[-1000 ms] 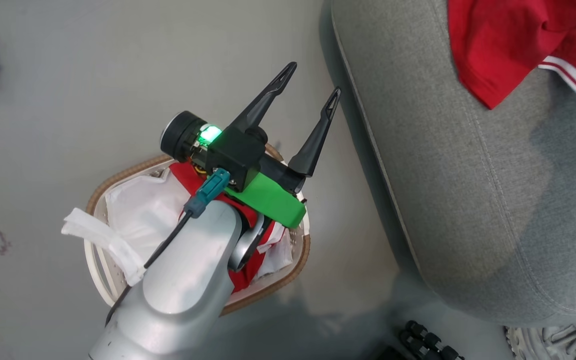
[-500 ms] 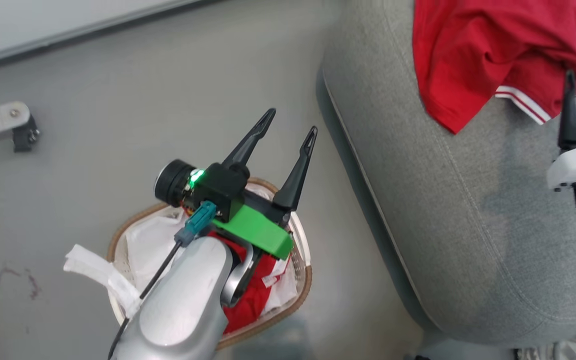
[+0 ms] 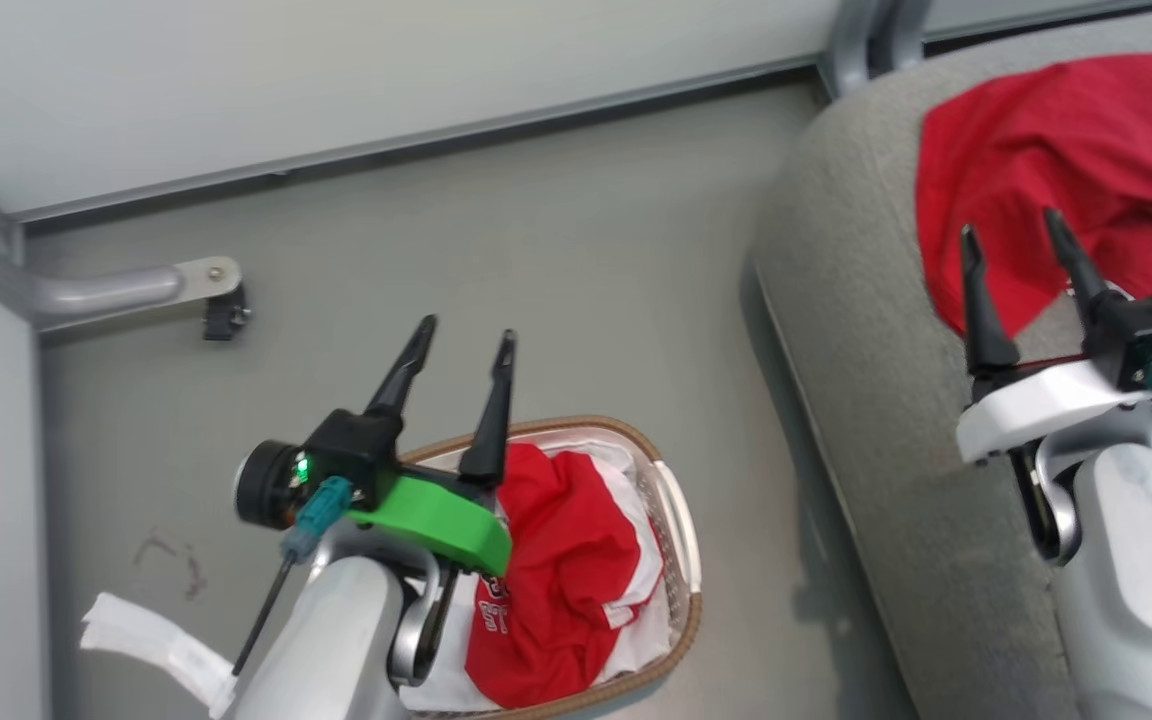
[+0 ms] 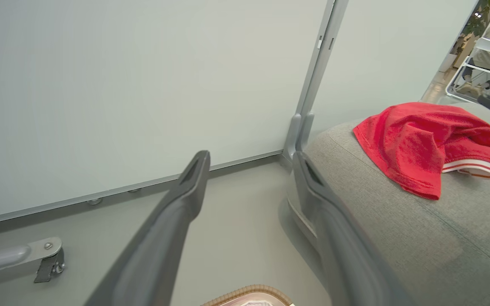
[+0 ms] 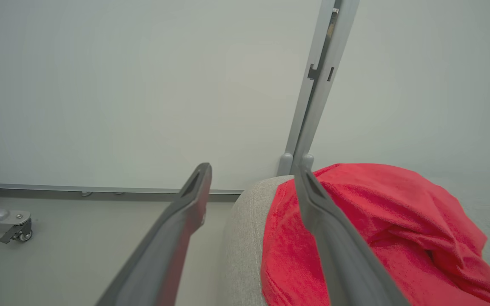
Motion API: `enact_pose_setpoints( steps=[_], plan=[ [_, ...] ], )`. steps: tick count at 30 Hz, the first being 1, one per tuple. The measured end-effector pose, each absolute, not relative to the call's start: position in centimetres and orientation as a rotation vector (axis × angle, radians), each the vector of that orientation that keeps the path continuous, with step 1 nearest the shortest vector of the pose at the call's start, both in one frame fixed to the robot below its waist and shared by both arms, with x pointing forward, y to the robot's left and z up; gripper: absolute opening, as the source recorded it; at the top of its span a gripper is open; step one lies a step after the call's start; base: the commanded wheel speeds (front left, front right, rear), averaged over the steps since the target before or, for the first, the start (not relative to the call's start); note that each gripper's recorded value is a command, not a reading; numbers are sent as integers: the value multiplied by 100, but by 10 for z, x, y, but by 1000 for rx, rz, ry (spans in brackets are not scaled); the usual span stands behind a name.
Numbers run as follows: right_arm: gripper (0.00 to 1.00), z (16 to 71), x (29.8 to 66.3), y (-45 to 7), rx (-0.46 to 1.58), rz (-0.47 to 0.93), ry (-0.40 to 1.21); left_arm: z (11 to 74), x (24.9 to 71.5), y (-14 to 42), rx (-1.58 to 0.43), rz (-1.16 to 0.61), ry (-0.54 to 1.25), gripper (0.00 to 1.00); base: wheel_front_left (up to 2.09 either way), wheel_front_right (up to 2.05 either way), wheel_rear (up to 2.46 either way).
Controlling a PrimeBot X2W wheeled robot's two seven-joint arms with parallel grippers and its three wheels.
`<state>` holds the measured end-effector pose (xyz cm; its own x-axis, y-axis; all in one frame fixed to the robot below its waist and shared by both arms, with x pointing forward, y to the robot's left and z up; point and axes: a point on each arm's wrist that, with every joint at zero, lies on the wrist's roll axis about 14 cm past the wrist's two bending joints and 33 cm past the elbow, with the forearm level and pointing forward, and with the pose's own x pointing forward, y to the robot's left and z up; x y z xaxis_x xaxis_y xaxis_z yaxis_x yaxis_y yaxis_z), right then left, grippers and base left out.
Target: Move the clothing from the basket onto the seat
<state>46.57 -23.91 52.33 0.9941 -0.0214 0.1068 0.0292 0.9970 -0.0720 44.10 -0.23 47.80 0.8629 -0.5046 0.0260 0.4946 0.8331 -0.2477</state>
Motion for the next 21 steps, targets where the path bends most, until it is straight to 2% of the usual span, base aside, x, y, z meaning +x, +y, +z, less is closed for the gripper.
enact_pose_setpoints(
  steps=[8, 21],
  plan=[
    [100, 515, 461, -186, -5, 83, -91, 475, 432, 75, -213, -287, 41, 100, 0, 0, 0],
    [100, 502, 435, -162, 24, 131, -47, 455, 396, 155, -180, -34, 87, 100, 0, 0, 0]
  ],
)
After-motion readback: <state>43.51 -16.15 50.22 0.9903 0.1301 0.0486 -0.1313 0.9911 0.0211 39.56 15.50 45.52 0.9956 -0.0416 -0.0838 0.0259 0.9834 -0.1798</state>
